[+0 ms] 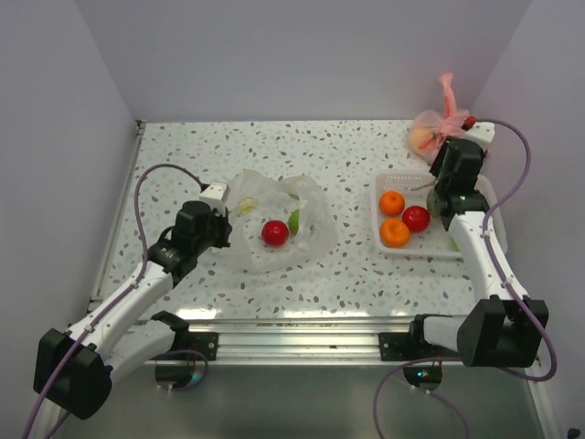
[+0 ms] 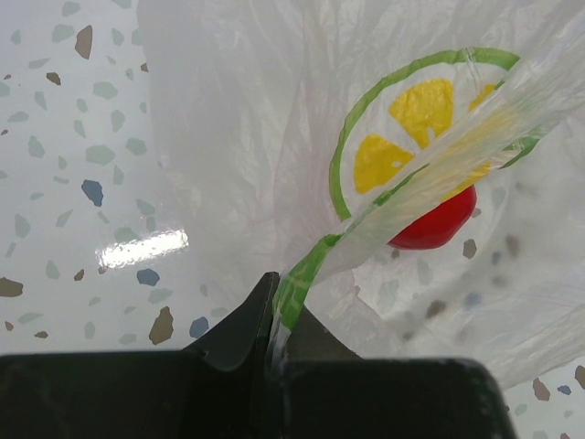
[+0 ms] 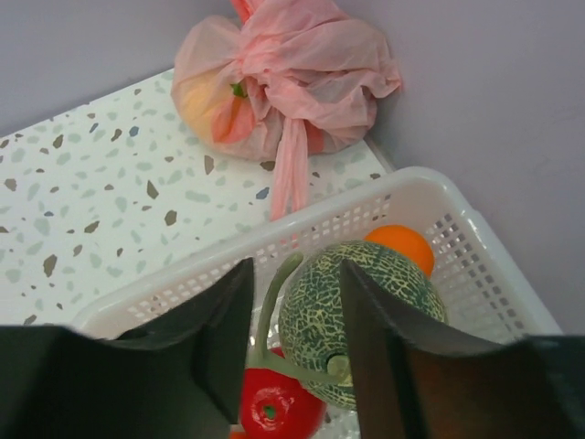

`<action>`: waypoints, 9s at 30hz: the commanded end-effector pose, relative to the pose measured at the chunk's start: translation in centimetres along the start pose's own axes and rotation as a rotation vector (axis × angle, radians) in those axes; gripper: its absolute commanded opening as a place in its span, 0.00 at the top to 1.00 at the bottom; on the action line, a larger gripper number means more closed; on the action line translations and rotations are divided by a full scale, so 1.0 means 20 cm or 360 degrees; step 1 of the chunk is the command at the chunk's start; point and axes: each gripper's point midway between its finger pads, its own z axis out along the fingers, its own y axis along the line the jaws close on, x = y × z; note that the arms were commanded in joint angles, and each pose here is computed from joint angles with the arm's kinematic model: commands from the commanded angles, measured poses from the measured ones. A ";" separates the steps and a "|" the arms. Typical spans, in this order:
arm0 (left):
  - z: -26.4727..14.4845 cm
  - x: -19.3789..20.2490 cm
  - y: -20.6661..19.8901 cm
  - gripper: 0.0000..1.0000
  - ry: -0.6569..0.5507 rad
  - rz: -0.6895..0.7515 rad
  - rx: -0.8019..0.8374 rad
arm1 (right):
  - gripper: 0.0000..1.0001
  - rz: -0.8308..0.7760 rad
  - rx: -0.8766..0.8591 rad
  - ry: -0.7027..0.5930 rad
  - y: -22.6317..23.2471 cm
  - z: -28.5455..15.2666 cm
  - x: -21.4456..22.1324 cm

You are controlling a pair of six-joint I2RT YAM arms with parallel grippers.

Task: Untie the knot of the plastic bag and take out the fruit

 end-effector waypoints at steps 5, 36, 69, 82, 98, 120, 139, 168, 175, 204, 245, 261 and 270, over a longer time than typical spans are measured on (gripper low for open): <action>-0.01 -0.07 -0.02 1.00 -0.0074 0.0006 0.0025 | 0.21 0.0078 -0.0196 -0.0037 0.10 -0.08 -0.15; 0.01 -0.05 -0.02 1.00 -0.0045 0.0005 0.0022 | 0.03 -0.0799 -0.2107 0.0191 1.64 -1.70 0.48; -0.01 -0.07 -0.05 1.00 -0.0072 0.0016 0.0076 | 0.23 -0.0793 -0.1504 0.0275 1.89 -1.10 1.25; -0.01 -0.07 -0.04 1.00 -0.0075 0.0014 0.0057 | 0.94 -0.0699 -0.1747 0.0251 1.80 -1.30 1.02; 0.01 -0.05 -0.03 1.00 -0.0043 0.0013 0.0044 | 1.00 -0.0432 -0.2318 -0.0120 1.64 -1.79 0.14; 0.01 -0.05 -0.03 1.00 -0.0041 0.0013 0.0043 | 1.00 -0.0036 -0.0551 -0.0091 0.53 -0.24 -0.05; 0.00 -0.06 -0.03 1.00 -0.0049 0.0015 0.0040 | 0.06 -0.0026 -0.0092 0.0291 0.19 -0.03 0.23; 0.01 -0.05 -0.03 1.00 -0.0044 0.0015 0.0041 | 0.04 -0.0901 -0.2119 -0.0093 1.49 -1.62 0.22; 0.00 -0.05 -0.03 1.00 -0.0048 0.0013 0.0044 | 0.08 -0.1212 -0.2294 0.0144 1.64 -1.74 0.59; -0.02 -0.07 -0.09 1.00 -0.0077 0.0030 0.0152 | 0.12 -0.1071 -0.1288 0.0214 1.63 -0.73 1.14; 0.00 0.00 -0.22 1.00 -0.0004 0.0150 0.0228 | 0.65 -0.0352 -0.1671 0.0316 1.83 -0.83 1.01; -0.03 -0.08 0.05 1.00 -0.0099 -0.0008 -0.0216 | 0.67 -0.0553 -0.2507 0.0461 1.68 -1.43 0.78; -0.03 -0.06 0.12 1.00 -0.0072 -0.0031 -0.0333 | 0.69 -0.0416 -0.2790 0.0280 1.52 -1.77 0.25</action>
